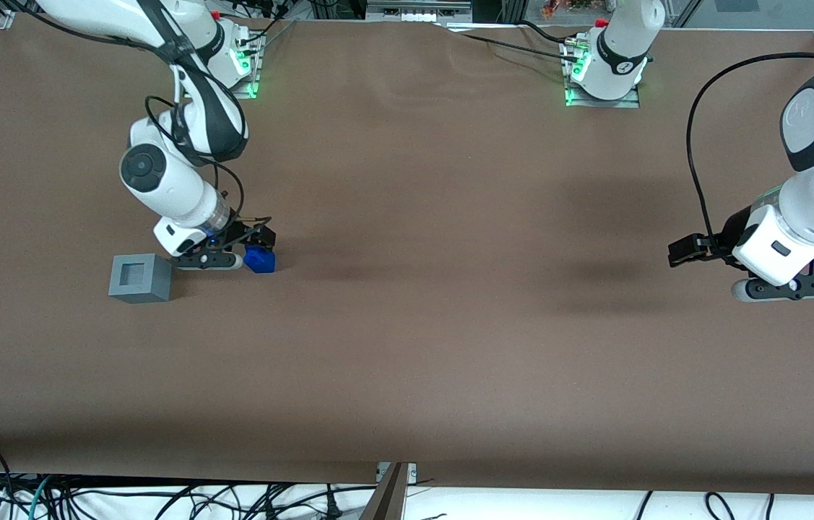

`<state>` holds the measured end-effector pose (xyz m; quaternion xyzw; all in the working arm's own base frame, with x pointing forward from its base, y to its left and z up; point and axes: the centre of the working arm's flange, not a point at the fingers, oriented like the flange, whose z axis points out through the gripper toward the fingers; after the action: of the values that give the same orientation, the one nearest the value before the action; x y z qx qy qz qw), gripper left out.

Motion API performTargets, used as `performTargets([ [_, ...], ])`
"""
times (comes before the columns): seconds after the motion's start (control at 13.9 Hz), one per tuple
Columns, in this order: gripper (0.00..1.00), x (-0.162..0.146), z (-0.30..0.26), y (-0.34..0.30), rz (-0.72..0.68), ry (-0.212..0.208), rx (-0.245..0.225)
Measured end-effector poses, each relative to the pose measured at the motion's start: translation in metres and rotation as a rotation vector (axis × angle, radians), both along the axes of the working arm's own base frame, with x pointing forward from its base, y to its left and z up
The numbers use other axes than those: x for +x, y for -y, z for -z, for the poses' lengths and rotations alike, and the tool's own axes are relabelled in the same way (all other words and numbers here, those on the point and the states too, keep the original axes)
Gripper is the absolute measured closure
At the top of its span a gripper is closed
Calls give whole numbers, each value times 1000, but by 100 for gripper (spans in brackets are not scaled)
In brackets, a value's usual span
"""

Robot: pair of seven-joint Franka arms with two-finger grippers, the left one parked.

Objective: Insert blue part into gray base with right arm
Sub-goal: 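Close the right gripper on the blue block and lift it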

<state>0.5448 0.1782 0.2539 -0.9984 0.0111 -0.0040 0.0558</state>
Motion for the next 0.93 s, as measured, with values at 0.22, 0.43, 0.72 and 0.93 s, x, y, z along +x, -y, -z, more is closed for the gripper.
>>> performTargets([
  [0.22, 1, 1, 10, -2, -18, 6, -7],
  [0.43, 1, 2, 15, 1, -34, 17, -19],
  [0.72, 4, 3, 27, 6, -39, 11, -29],
  [0.93, 8, 3, 30, 6, -41, 8, -30],
])
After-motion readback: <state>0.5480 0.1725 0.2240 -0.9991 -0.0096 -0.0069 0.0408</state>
